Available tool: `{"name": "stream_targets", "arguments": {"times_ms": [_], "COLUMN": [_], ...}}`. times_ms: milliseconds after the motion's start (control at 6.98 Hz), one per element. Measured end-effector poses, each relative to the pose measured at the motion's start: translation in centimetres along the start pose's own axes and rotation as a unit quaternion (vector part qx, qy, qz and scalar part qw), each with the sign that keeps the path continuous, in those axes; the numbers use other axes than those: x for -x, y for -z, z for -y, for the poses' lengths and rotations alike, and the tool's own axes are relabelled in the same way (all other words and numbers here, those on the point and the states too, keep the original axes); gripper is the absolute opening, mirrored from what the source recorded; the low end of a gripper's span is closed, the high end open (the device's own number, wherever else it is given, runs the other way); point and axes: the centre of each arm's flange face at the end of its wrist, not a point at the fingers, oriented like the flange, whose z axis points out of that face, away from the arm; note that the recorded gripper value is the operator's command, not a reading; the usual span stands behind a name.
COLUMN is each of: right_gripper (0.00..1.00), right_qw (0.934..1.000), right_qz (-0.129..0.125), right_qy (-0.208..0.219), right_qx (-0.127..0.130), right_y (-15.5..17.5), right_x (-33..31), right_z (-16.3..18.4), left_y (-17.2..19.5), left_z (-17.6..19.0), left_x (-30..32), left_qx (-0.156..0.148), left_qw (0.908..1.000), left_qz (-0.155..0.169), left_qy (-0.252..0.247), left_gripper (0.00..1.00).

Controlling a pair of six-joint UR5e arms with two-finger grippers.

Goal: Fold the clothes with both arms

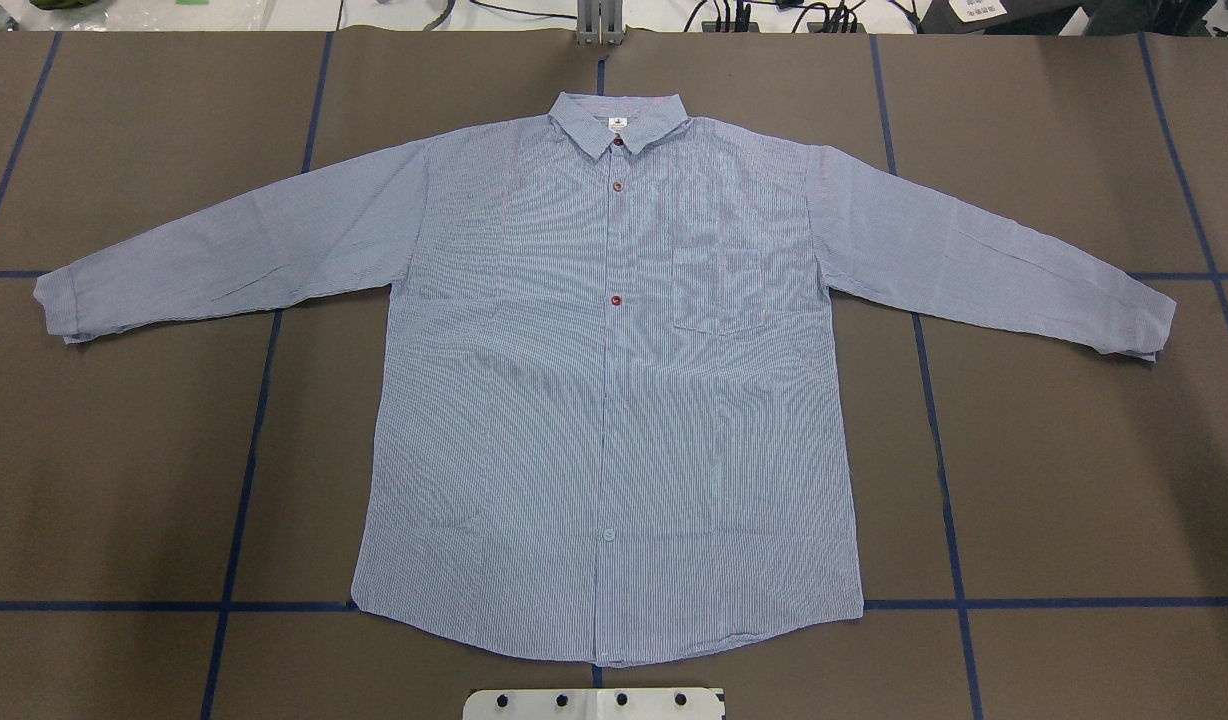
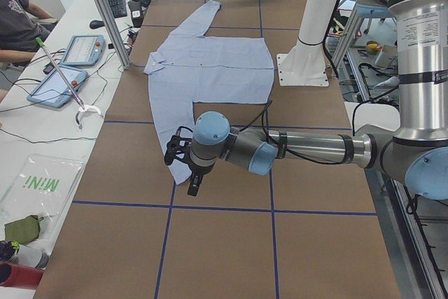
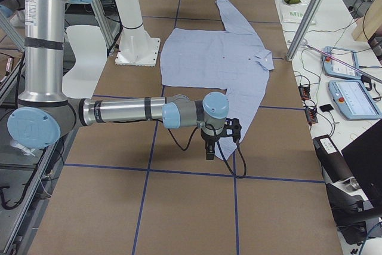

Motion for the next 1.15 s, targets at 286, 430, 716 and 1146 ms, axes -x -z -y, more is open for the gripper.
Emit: {"name": "stream_targets", "arguments": {"times_ms": [286,430,716,1146], "right_gripper": [1.00,1.00,1.00,0.95], "right_qw": [1.0000,1.0000,1.0000,0.9998], "right_qz": [-0.001,-0.001,-0.001,-0.008], "right_qy": [0.000,-0.002,-0.001,-0.006], "right_qx": [0.001,0.003,0.007,0.018], "right_y": [-0.1,-0.4,-0.9,-5.8], "right_x": [-0.1,-0.3,-0.2,2.5], "right_z": [0.0,0.2,0.5,1.1], "left_y": [0.3,0.2,0.2,0.9], "left_z": [0.1,0.1,0.1,0.9], "left_x": [-0.4,-0.4,-0.5,-1.6], "left_qx": [-0.003,-0.003,-0.004,-0.015], "left_qw": [1.0000,1.0000,1.0000,0.9997], "left_qz": [-0.001,-0.001,-0.003,-0.007], "left_qy": [-0.003,-0.003,-0.005,-0.018], "left_gripper": [0.99,0.99,0.99,0.99]}}
